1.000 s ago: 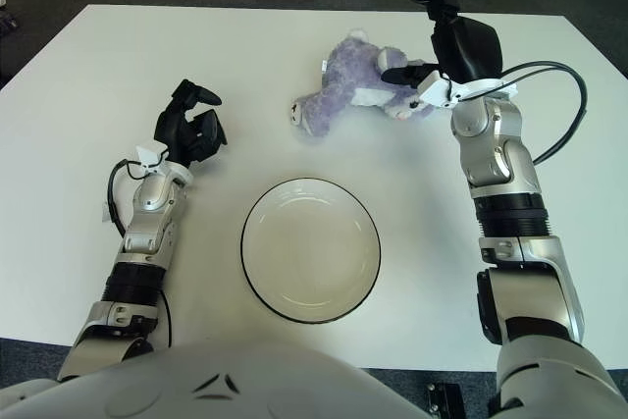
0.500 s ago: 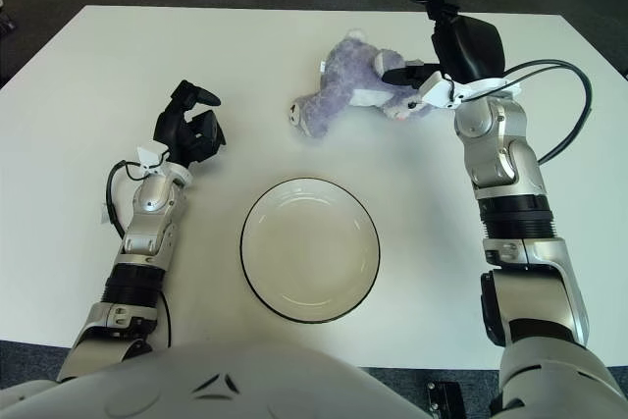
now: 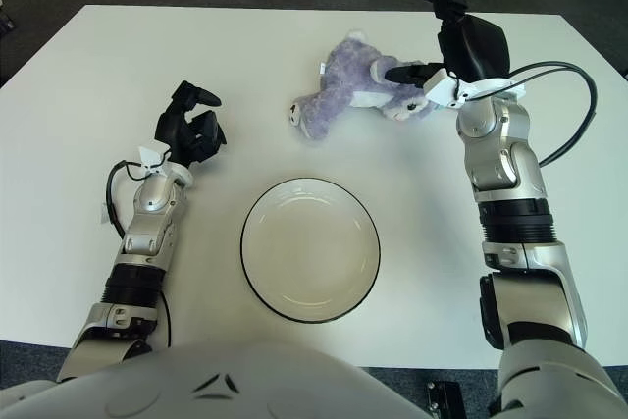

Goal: Put the doll into the plate.

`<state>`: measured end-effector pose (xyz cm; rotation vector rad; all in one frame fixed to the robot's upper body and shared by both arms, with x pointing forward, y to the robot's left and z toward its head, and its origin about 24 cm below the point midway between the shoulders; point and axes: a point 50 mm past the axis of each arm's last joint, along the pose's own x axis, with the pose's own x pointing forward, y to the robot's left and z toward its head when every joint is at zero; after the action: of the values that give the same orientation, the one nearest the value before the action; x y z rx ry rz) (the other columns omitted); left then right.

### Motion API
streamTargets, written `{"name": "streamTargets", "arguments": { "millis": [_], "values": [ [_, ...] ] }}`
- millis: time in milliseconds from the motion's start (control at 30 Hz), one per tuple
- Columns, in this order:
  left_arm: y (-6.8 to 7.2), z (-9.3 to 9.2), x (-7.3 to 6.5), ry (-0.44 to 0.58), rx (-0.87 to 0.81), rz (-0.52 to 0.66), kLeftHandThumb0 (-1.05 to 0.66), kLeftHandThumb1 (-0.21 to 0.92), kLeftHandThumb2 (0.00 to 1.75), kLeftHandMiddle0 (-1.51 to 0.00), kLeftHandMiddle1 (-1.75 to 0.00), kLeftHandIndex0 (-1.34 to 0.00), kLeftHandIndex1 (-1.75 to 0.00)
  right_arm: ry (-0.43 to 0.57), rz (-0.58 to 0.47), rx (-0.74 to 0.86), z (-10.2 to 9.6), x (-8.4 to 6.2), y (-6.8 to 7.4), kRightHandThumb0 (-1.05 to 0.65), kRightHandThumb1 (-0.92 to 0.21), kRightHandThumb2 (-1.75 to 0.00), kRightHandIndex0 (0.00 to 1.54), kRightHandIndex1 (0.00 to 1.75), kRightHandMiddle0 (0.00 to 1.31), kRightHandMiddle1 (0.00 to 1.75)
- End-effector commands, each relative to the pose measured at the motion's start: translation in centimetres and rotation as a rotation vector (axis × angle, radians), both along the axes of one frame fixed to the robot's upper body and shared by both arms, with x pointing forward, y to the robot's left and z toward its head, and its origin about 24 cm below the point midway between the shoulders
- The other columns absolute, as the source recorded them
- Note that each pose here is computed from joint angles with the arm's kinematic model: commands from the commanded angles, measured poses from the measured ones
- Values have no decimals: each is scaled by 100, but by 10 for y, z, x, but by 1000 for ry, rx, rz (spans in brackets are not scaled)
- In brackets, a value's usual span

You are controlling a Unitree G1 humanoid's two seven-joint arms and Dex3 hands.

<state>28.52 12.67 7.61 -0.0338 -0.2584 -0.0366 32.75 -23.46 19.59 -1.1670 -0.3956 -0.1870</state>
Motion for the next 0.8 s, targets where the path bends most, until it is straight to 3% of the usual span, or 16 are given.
{"name": "streamTargets", "arguments": {
  "millis": [0,300,467,767],
  "values": [
    [4,-23,-10,95,1,23,-37,72,80,-94,-175,-31,-175,-1,-16,-53,1,-1,-2,-105,-91,-7,98,175,0,59],
    [3,-23,-10,107,-4,23,-37,72,80,-94,-175,-31,-175,9,-19,-94,-1,0,-3,-105,-92,-9,97,175,0,65],
    [3,-23,-10,114,-3,22,-37,72,80,-93,-175,-31,-175,9,-13,-108,-3,0,-2,-105,-92,-9,65,175,0,67],
    [3,-23,-10,120,-4,18,-37,72,79,-92,-175,-31,-175,8,-15,-120,-4,0,0,-105,-92,-9,30,175,0,70]
  ]
}}
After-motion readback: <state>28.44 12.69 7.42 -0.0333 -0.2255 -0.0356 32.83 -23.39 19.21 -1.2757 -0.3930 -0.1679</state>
